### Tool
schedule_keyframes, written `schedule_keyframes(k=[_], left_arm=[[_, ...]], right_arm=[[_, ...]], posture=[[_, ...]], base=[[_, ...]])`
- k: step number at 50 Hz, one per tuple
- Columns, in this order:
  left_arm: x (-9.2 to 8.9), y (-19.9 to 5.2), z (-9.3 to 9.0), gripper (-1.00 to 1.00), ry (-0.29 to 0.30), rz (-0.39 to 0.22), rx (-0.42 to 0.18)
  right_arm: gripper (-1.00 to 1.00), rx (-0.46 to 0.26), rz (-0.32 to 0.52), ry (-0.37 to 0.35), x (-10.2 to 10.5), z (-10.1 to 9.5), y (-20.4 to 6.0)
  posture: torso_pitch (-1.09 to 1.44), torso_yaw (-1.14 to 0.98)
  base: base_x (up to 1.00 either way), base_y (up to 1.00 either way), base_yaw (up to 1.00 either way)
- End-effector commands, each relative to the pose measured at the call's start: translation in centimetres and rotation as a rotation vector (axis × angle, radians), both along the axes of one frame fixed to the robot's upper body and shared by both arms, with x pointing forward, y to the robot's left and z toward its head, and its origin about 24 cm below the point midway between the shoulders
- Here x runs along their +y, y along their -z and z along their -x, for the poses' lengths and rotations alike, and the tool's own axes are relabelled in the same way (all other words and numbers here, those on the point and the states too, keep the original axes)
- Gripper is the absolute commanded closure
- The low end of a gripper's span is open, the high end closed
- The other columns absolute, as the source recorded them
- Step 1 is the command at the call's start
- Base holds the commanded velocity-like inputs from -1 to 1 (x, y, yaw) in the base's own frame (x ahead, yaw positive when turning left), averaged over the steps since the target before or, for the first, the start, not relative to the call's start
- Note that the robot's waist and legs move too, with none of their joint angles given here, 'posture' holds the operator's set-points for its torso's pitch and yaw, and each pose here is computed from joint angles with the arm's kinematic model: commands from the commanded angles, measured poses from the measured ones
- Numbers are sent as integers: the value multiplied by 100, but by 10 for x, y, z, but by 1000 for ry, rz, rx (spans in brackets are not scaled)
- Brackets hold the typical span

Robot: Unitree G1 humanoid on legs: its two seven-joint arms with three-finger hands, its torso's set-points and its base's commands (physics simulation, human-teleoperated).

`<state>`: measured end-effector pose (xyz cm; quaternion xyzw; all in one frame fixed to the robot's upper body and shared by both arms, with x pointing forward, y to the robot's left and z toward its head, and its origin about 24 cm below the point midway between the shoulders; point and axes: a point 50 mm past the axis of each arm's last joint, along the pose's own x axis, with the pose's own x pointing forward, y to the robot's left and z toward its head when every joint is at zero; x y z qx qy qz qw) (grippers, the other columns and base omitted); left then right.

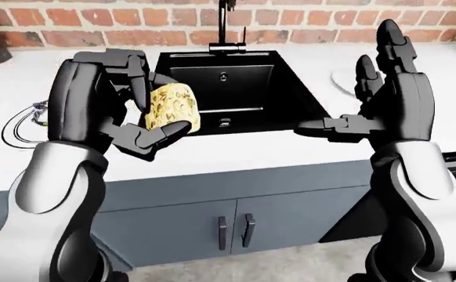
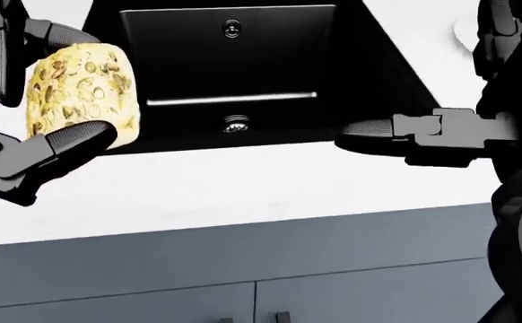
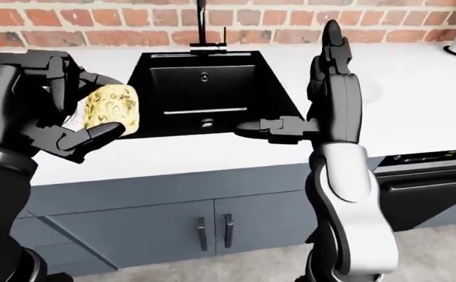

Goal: Place the pastries on the plates.

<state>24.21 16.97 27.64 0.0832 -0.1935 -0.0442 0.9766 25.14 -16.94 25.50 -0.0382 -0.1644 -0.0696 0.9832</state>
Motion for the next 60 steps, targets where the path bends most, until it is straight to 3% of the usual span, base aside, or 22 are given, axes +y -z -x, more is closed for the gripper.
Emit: schedule_keyframes(k=[1,24,60], left_arm=[[4,-16,7,100,-21,3,-94],[4,-17,7,100,-30,-4,-103],[6,-20,9,100,-42,-15,-106]], right_arm=[[-100,-99,10,-17,4,6,-17],[-100,-116,-38,-11,3,3,-20],[-100,-120,-41,-20,5,4,-21]], posture=[[5,0],[5,0],[5,0]], base=[[52,-61,0],[21,-27,0],[-20,-27,0]])
